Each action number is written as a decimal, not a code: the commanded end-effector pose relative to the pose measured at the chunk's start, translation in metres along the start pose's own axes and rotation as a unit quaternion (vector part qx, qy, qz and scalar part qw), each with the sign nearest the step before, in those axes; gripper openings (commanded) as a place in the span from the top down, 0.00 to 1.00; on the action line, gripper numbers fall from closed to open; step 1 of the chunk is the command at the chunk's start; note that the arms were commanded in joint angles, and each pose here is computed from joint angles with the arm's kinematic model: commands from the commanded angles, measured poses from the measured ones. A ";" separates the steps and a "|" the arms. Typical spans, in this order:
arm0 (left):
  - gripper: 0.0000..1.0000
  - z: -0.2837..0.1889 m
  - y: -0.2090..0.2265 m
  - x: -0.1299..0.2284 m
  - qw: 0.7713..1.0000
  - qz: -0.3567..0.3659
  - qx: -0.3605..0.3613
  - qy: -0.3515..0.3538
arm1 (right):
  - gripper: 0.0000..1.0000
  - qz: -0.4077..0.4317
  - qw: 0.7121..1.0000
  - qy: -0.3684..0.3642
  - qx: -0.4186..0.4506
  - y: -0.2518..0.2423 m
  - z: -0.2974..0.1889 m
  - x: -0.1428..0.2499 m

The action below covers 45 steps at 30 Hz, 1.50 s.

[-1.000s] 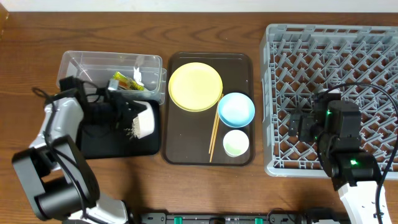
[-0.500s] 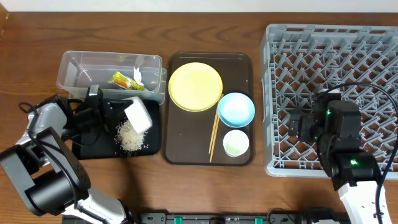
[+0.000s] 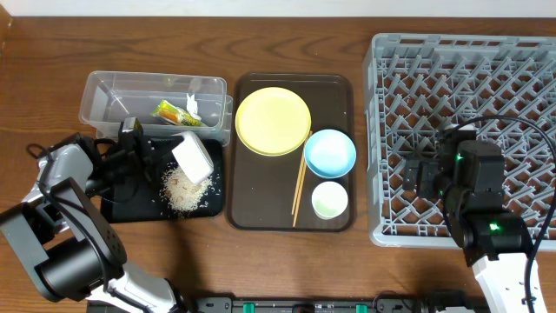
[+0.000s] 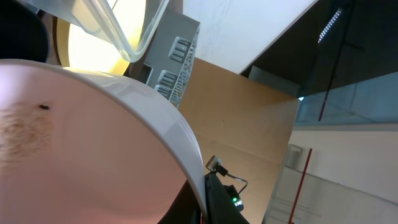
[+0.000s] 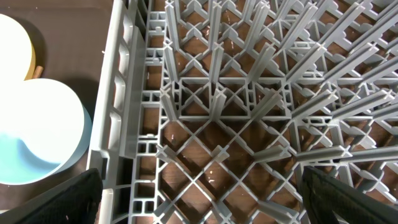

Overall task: Sort waste into correct bins and load items into the dishwasher rack
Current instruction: 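Tip the rice bowl over the black tray to dump the rice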

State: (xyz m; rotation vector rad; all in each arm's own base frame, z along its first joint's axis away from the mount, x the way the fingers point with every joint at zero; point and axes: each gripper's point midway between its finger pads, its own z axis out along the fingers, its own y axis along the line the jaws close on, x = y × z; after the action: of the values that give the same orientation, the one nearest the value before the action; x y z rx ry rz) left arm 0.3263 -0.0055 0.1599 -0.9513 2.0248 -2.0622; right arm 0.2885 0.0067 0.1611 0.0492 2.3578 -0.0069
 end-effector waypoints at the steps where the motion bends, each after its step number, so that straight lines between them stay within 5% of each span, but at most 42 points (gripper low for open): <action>1: 0.94 -0.001 -0.003 0.000 1.000 -0.020 0.016 -0.001 | 0.01 0.005 1.000 -0.009 -0.002 0.002 -0.004 -0.008; 12: 0.94 -0.001 -0.003 0.000 0.996 -0.083 0.016 0.000 | 0.01 0.005 1.000 -0.009 -0.002 0.002 -0.004 -0.008; 22: 0.94 -0.001 -0.001 -0.011 0.984 0.177 0.006 -0.007 | 0.01 0.005 1.000 -0.009 -0.002 0.002 -0.004 -0.008; 26: 0.94 -0.001 0.000 -0.011 0.987 0.158 0.004 -0.007 | 0.01 0.005 1.000 -0.009 -0.002 0.002 -0.004 -0.008; 32: 0.94 -0.002 0.015 -0.010 0.998 -0.043 -0.037 -0.013 | 0.01 0.005 1.000 -0.009 -0.002 0.002 -0.004 -0.008; 35: 0.94 -0.001 -0.004 -0.008 1.000 -0.017 0.016 -0.004 | 0.01 0.005 1.000 -0.009 -0.002 0.002 -0.004 -0.008; 45: 0.94 0.004 0.006 -0.009 0.999 0.035 -0.028 -0.004 | 0.01 0.005 1.000 -0.009 -0.002 0.002 -0.004 -0.008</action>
State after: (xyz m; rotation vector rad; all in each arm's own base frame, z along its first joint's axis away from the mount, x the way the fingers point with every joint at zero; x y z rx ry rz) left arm 0.3347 -0.0005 0.1503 -0.9264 2.0647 -1.9980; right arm 0.2885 0.0067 0.1611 0.0494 2.3582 -0.0074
